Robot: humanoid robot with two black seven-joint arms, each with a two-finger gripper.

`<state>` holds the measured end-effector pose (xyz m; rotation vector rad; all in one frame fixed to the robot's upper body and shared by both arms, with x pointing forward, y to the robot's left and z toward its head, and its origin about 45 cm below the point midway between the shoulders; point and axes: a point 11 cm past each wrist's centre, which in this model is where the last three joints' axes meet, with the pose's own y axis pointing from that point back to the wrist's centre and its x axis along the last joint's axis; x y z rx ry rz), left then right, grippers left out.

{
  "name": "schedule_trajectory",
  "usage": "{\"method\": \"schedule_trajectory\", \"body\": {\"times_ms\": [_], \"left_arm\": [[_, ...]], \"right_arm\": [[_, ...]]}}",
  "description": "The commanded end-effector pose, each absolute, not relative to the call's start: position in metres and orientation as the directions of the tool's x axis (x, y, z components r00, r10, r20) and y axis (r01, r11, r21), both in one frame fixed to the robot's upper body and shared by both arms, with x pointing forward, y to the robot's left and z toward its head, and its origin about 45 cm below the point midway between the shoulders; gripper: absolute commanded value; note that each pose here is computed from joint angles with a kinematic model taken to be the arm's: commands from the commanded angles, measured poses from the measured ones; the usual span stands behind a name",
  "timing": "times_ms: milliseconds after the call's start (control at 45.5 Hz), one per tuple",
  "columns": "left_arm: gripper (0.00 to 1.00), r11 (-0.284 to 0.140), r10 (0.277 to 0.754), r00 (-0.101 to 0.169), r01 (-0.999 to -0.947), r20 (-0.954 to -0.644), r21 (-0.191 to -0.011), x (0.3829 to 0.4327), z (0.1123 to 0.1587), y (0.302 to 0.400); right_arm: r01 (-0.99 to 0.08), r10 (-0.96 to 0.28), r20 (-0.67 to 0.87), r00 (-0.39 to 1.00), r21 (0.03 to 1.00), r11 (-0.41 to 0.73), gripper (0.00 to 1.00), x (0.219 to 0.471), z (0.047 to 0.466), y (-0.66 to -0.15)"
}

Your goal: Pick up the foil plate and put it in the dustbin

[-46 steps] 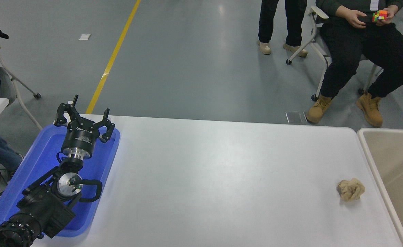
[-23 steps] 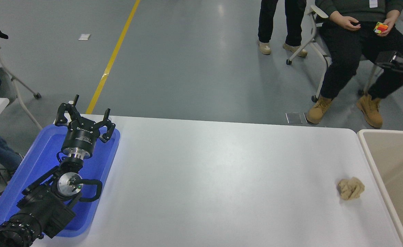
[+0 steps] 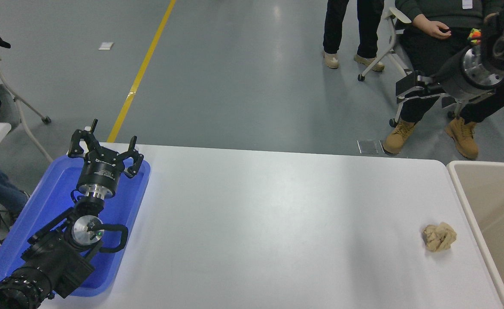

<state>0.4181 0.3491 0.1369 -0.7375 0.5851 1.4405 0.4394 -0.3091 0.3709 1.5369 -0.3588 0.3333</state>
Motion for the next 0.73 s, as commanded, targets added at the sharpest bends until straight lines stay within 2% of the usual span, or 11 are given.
{"method": "schedule_trajectory", "body": {"times_ms": [0,154,352,703], "left_arm": [[1.0,-0.017,0.66,0.063,-0.9951,-0.749,-0.098,0.4185,0.1375,0.3491],[1.0,-0.017,0.661,0.062,-0.9952,-0.748,-0.097,0.4185,0.1374,0.349],[1.0,-0.018,0.66,0.06,-0.9953,-0.749,-0.095,0.418,0.1367,0.3493],[1.0,-0.016,0.66,0.062,-0.9952,-0.748,-0.096,0.418,0.1368,0.3491]], "right_arm": [[-0.248,0.084,0.247,0.965,0.969,-0.004,1.0,0.403,0.376,-0.269],[-0.194,0.115,0.195,0.974,0.981,-0.018,1.0,0.383,0.372,-0.258],[-0.158,0.126,0.162,0.979,0.987,-0.036,1.0,0.37,0.369,-0.25],[-0.133,0.115,0.136,0.984,0.99,-0.039,1.0,0.37,0.357,-0.253]]}}
